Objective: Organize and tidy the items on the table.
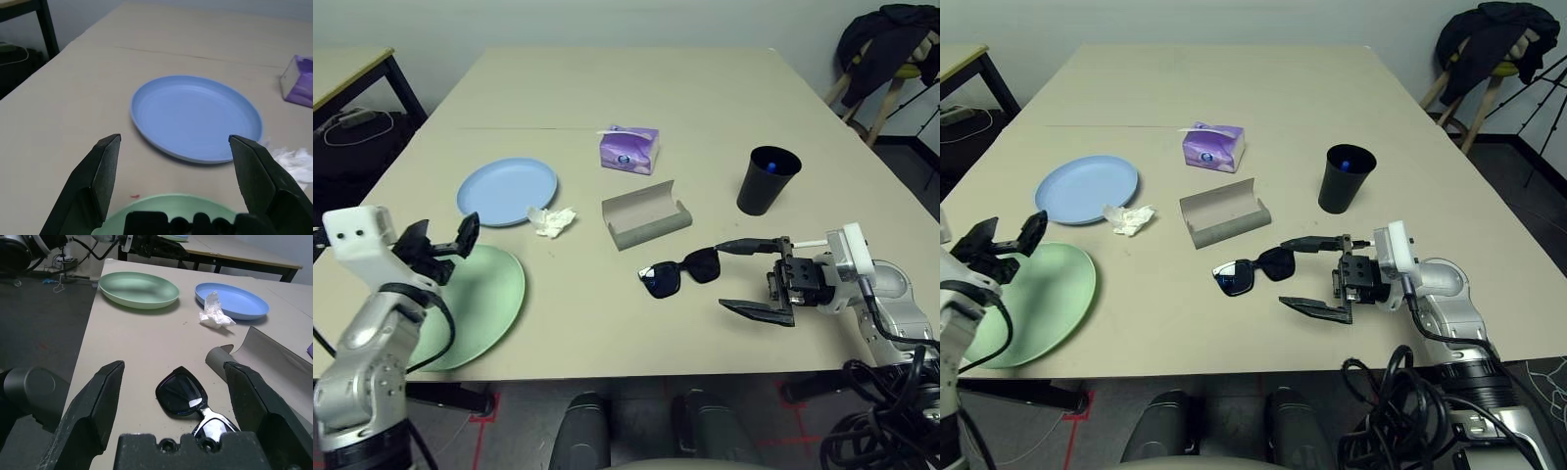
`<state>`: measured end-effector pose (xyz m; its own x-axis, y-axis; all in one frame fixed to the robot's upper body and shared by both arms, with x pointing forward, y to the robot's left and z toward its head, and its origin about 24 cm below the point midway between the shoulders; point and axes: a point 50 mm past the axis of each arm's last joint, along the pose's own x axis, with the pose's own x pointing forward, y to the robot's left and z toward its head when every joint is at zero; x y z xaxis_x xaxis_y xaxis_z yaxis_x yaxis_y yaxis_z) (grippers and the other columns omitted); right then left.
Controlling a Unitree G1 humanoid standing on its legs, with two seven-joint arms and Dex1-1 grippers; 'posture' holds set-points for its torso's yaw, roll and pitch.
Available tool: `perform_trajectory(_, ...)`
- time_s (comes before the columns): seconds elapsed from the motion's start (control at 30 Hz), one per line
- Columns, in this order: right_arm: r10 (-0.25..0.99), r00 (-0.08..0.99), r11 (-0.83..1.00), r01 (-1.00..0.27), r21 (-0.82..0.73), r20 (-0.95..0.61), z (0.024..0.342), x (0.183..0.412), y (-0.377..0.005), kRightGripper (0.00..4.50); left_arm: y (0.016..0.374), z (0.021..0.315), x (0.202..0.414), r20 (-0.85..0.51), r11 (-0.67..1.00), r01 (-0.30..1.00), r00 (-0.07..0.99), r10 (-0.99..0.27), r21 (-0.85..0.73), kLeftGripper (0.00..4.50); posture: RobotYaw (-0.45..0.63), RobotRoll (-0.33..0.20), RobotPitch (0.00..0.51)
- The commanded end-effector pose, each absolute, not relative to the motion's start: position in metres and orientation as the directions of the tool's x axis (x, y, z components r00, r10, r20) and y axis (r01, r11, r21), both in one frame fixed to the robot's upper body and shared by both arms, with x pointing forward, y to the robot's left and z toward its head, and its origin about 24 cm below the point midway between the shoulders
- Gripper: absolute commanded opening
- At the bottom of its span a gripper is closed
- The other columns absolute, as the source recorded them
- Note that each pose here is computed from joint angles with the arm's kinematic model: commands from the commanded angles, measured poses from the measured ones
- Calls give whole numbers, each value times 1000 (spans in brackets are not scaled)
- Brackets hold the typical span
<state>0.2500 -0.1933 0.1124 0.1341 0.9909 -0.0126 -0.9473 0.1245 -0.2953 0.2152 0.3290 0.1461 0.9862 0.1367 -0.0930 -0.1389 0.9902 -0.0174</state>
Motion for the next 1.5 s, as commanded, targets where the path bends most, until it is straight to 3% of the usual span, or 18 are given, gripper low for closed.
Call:
perform_trajectory(0.03, 991, 132, 119, -948, -296, -23, 111, 250, -195, 4462, 344, 136, 205, -200, 986, -166, 966, 162, -4, 4500, 146, 0, 61)
perform_trajectory(0.4, 992, 124, 110, -950, -291, -31, 112, 252, -196, 4462, 373, 126, 175, -345, 963, -263, 900, 265, 52, 4500, 165, 0, 74)
perform_trajectory(0.63, 992, 122, 107, -951, -291, -33, 112, 251, -196, 4462, 380, 120, 170, -392, 950, -313, 877, 278, -25, 4500, 165, 0, 78)
perform_trajectory(1.23, 989, 144, 126, -949, -288, -42, 110, 248, -198, 4462, 338, 99, 176, -550, 993, -30, 834, -39, -115, 4500, 145, 0, 84)
perform_trajectory(1.33, 988, 147, 130, -948, -290, -41, 110, 248, -198, 4500, 337, 98, 177, -555, 994, -24, 831, -39, -106, 3919, 145, 0, 84)
perform_trajectory(1.5, 982, 186, 171, -943, -287, -26, 109, 248, -198, 4500, 337, 97, 179, -556, 995, -8, 829, -48, -98, 2081, 145, 0, 84)
